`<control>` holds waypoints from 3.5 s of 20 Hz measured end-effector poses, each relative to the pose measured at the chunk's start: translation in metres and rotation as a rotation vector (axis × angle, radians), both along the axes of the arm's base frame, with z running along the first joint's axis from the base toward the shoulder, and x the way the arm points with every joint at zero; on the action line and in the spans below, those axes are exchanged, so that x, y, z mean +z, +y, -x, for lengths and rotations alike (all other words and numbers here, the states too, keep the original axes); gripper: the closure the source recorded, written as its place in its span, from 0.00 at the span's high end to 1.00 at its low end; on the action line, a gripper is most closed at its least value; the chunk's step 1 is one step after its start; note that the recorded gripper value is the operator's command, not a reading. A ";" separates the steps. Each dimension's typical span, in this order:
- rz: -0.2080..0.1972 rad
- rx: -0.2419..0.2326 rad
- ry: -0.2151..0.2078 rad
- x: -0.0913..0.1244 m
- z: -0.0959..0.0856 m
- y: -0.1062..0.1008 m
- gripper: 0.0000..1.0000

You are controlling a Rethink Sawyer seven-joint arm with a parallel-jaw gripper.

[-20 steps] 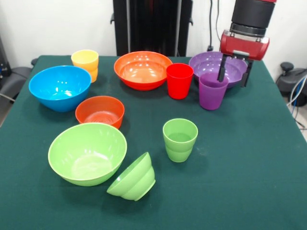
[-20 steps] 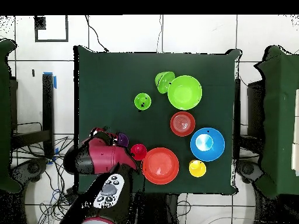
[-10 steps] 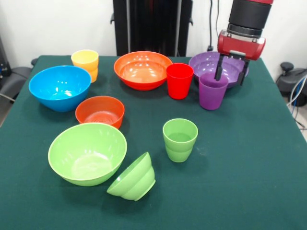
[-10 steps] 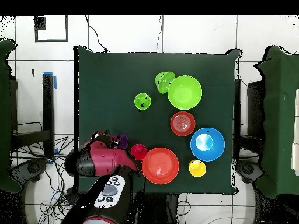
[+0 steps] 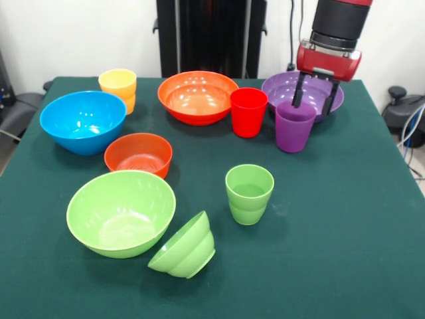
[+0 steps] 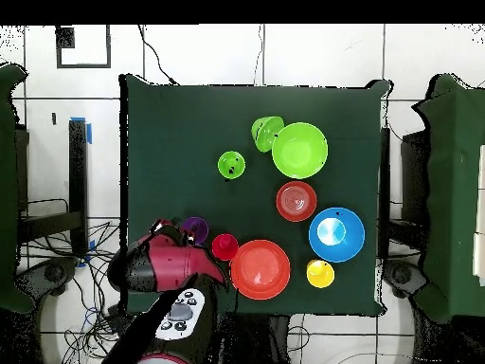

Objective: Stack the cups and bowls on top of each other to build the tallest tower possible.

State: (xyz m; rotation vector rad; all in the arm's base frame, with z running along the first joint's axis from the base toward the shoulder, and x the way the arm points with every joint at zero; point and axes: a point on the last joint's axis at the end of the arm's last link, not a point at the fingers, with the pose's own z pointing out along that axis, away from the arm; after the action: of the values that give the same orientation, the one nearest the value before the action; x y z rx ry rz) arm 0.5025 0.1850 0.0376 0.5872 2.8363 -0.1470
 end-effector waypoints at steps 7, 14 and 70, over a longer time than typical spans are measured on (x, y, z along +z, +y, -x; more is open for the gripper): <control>-0.009 -0.008 0.019 -0.006 0.007 -0.001 1.00; -0.026 -0.003 0.021 -0.025 0.012 0.002 1.00; -0.070 -0.100 0.185 0.080 -0.058 -0.064 0.00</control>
State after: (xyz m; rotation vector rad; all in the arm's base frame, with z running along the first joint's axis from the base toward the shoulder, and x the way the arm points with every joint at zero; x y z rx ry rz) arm 0.5603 0.1213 0.1175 0.7686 3.0015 -0.1260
